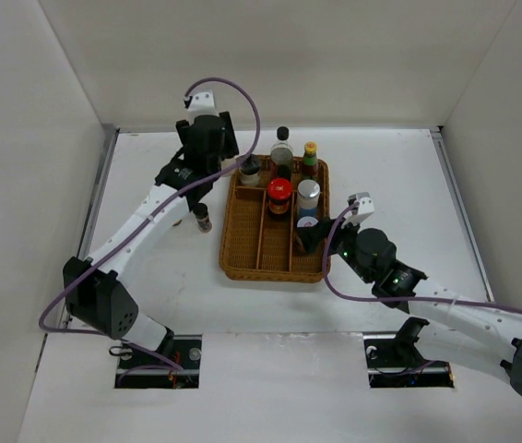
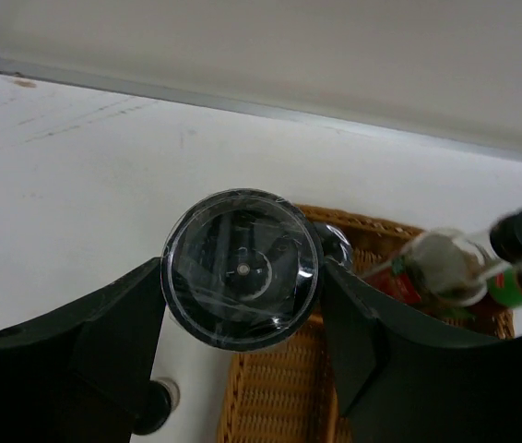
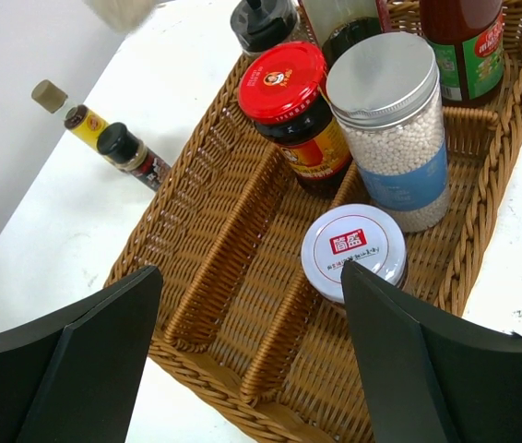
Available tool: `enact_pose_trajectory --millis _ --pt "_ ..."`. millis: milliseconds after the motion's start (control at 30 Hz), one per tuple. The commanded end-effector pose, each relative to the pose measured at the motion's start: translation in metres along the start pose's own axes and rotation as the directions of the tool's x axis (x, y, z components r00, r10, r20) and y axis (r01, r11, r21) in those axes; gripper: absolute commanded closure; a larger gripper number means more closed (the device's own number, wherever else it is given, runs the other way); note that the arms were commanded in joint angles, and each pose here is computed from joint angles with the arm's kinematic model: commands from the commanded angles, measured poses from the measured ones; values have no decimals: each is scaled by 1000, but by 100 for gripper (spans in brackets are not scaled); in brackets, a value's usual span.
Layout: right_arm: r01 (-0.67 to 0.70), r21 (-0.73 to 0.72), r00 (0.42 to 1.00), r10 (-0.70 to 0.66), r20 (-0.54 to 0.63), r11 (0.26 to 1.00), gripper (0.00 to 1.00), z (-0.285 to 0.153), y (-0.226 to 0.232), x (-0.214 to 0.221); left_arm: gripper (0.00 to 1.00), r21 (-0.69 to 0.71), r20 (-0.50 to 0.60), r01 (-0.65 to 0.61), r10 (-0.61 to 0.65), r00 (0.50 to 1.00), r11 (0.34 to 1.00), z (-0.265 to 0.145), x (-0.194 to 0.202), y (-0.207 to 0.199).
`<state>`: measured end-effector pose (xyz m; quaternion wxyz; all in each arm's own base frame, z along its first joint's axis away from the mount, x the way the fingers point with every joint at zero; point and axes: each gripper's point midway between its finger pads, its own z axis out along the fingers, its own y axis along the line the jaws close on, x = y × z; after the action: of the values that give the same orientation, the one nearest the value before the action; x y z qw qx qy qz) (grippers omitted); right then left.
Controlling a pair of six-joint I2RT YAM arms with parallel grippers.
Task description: Organize the condiment bottles
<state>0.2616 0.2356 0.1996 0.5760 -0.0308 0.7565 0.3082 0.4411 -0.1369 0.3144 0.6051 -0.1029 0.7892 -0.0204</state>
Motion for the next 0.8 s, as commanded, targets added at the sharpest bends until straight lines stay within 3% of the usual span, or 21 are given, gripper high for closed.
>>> enact_pose_trajectory --millis 0,267,767 --pt "-24 -22 997 25 66 999 14 -3 6 -17 54 33 94 46 -48 994 998 -26 -19 -10" --pt "-29 -10 997 30 75 1000 14 -2 1 -19 53 78 16 44 -45 999 996 -37 42 -30" --pt "-29 -1 997 29 69 1000 14 -1 -1 -17 52 107 -69 -43 51 996 993 -2 120 -71"
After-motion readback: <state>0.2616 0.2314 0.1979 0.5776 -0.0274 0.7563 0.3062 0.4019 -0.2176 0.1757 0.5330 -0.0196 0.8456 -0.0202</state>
